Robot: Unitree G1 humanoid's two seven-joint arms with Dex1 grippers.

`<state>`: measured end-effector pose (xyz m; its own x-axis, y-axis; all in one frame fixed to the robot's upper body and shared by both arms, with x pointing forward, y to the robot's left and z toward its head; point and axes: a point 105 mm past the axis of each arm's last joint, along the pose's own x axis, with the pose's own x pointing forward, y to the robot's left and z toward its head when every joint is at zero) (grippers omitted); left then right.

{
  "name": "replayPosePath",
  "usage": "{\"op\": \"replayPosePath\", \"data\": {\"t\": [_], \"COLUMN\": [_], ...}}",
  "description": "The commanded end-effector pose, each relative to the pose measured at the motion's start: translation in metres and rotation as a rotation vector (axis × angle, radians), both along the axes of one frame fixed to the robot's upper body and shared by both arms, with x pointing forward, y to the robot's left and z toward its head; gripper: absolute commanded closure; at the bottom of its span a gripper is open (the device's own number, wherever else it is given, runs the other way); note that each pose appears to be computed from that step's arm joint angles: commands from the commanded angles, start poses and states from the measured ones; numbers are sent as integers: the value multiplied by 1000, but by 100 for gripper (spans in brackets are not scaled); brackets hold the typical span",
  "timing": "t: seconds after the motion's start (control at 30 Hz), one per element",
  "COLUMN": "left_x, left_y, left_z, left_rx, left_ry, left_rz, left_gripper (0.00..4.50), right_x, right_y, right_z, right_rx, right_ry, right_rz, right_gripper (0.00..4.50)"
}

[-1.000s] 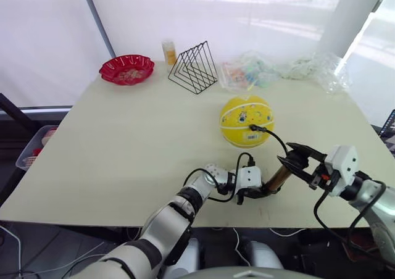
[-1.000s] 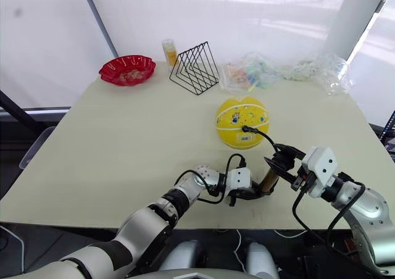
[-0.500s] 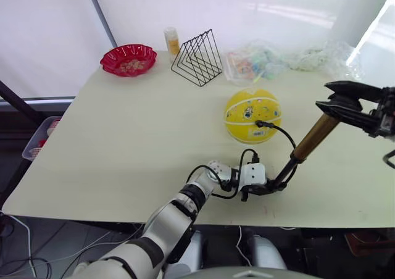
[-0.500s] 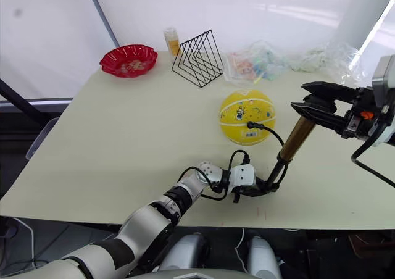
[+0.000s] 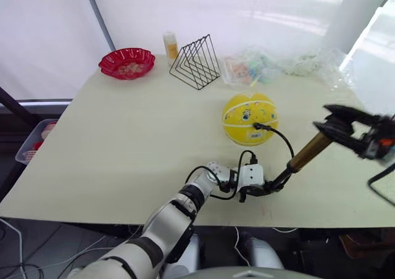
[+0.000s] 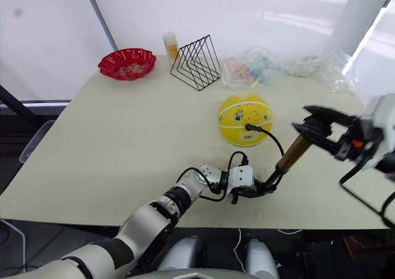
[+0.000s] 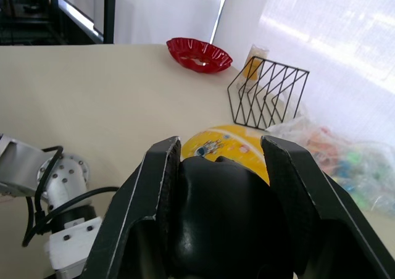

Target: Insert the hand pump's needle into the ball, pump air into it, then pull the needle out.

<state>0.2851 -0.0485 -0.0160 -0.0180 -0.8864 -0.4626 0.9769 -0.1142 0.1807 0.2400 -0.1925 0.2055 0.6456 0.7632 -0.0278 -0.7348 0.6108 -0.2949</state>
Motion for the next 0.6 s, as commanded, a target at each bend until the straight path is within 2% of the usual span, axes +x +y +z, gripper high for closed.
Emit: {"op": "replayPosePath", "data": {"t": [0.03,0.17,0.37,0.47,0.6], "left_x": [-29,-28,-28,-27,-26], "left_y": [26,27,25,25,24], "left_z": [-48,-47,-46,-45,-45], "left_rx": [198,199,198,196,196], "left_ry": [120,120,120,120,120], "left_rz": [-54,-53,-54,-50,-47], "left_gripper": [350,350,350,350,350], "right_x": [4,-1,-3,0,6], "right_y": [-2,6,14,13,7], "right_z": [-69,-105,-128,-111,-56], "right_rx": [-93,-80,-77,-49,-11], "right_ry": [196,265,286,229,87], "right_rz": [-27,-11,-3,-14,-6], "right_gripper": [292,292,292,292,292]}}
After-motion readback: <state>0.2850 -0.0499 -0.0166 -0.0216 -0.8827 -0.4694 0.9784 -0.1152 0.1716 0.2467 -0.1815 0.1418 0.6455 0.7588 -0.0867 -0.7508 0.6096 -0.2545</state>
